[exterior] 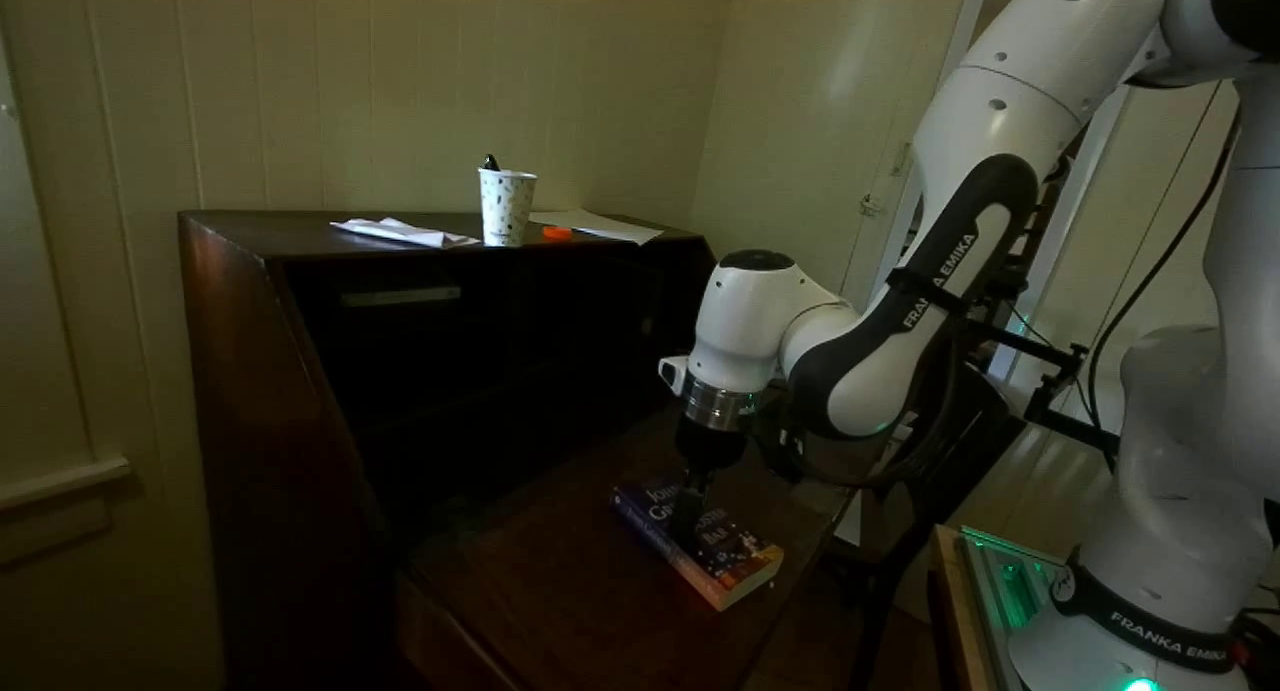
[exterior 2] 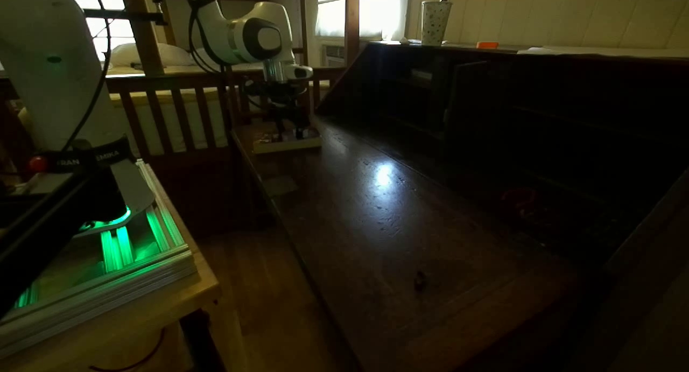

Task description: Move the book to the left then put it on the top shelf of the desk

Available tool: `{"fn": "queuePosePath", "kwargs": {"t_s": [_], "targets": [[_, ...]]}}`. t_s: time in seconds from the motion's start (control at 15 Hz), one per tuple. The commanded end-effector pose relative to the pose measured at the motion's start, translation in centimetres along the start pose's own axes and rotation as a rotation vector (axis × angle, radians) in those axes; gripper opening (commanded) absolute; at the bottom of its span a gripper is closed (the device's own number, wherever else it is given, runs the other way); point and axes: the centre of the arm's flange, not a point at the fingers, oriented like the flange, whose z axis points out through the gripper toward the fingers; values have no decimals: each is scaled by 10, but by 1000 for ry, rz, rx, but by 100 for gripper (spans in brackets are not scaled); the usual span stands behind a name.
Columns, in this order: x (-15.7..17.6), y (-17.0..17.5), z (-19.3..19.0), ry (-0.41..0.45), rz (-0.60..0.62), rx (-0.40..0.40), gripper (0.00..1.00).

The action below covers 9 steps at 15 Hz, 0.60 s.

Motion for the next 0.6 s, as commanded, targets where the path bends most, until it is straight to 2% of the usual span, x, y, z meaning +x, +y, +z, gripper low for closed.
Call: {"fn": "queuePosePath", "kwargs": {"t_s": [0.0, 0.53], "targets": [[9, -20, 31, -31, -57, 55, 100], [25, -60, 27, -17, -163, 98, 100]]}}
